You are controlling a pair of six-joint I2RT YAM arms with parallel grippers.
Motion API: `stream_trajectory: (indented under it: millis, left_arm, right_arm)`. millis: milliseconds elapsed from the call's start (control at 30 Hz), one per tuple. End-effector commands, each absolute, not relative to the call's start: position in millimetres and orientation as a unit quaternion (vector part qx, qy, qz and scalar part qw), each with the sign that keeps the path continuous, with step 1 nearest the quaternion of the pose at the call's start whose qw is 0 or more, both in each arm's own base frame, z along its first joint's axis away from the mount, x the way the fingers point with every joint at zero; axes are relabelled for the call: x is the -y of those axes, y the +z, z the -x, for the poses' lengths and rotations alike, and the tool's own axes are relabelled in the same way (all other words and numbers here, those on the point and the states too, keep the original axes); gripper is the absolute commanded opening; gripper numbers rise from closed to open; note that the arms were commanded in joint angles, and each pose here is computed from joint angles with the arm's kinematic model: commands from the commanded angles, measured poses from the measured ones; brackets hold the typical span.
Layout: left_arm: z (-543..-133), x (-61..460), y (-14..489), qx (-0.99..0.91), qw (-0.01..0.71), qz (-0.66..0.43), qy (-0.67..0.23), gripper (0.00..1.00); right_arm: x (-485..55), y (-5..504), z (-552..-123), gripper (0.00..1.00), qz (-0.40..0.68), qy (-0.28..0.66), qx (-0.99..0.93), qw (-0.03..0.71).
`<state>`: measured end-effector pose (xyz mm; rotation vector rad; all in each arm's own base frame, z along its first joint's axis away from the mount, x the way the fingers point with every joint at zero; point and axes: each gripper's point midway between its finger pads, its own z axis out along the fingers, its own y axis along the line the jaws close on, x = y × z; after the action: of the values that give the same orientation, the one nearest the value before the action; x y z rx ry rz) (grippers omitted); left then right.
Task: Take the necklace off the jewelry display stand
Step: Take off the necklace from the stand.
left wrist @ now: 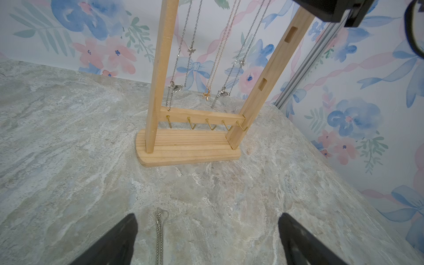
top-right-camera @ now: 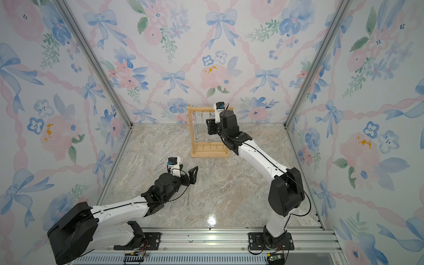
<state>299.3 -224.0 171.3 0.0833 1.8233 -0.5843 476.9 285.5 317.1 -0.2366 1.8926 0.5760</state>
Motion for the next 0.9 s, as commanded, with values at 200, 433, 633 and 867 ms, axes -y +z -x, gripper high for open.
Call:
stream_trajectory:
  millis: [200,433,633,867]
  left_arm:
    - [-301,225,167,-0.781,0.571,-0.038,-0.252,0.98]
    - [-301,227,165,-0.782,0.568,-0.041,-0.253,0.98]
    - [-301,228,164,-0.783,0.566,-0.043,-0.254,0.98]
    - [-301,232,162,-0.786,0.561,-0.047,-0.257,0.98]
  right_arm:
    - [-283,330,-482,0.25,0.103,0.239,-0.79,0.554]
    - [-282,333,-481,0.19,0.105,0.238,-0.79,0.556]
    - [-281,337,-480,0.13,0.108,0.236,-0.788,0.559]
    - [-281,343,-480,0.09,0.112,0.233,-0.785,0.563]
